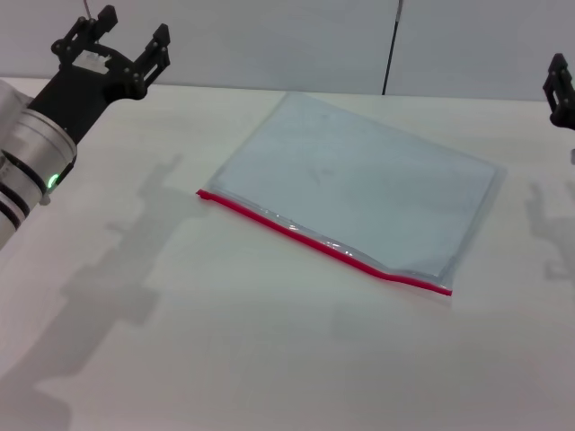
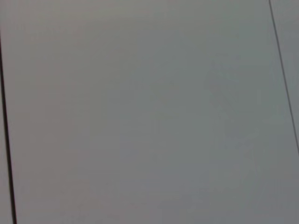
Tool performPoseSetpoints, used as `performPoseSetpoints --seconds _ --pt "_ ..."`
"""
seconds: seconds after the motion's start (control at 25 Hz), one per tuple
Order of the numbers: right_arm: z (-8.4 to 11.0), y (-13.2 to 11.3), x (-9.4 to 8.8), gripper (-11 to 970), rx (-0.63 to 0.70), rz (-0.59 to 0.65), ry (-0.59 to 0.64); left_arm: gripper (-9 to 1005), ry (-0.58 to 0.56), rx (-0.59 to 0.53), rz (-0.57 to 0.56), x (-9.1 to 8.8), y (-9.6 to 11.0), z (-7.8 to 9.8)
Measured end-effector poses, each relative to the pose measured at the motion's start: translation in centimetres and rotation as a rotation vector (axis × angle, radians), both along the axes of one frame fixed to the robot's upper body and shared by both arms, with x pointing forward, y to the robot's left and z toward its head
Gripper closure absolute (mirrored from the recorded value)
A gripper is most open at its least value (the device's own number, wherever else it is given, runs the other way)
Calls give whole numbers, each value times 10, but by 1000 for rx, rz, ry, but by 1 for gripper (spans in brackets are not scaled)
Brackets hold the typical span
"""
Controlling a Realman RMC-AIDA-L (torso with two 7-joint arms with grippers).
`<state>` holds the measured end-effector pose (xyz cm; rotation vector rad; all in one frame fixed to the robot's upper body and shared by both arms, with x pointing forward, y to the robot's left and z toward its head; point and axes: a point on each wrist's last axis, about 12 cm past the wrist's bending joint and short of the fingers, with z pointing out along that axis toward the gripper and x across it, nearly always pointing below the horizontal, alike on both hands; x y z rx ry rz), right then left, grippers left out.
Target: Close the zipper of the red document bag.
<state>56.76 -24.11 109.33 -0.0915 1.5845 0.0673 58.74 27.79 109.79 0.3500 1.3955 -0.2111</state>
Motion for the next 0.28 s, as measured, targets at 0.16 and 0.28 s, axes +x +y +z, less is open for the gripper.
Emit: performPoseSetpoints --seconds 0.16,0.28 --pt "0 1 1 442 -3 3 -7 255 1 3 -8 3 -2 0" --pt "0 2 0 442 -9 0 -32 255 1 5 -13 3 -3 0"
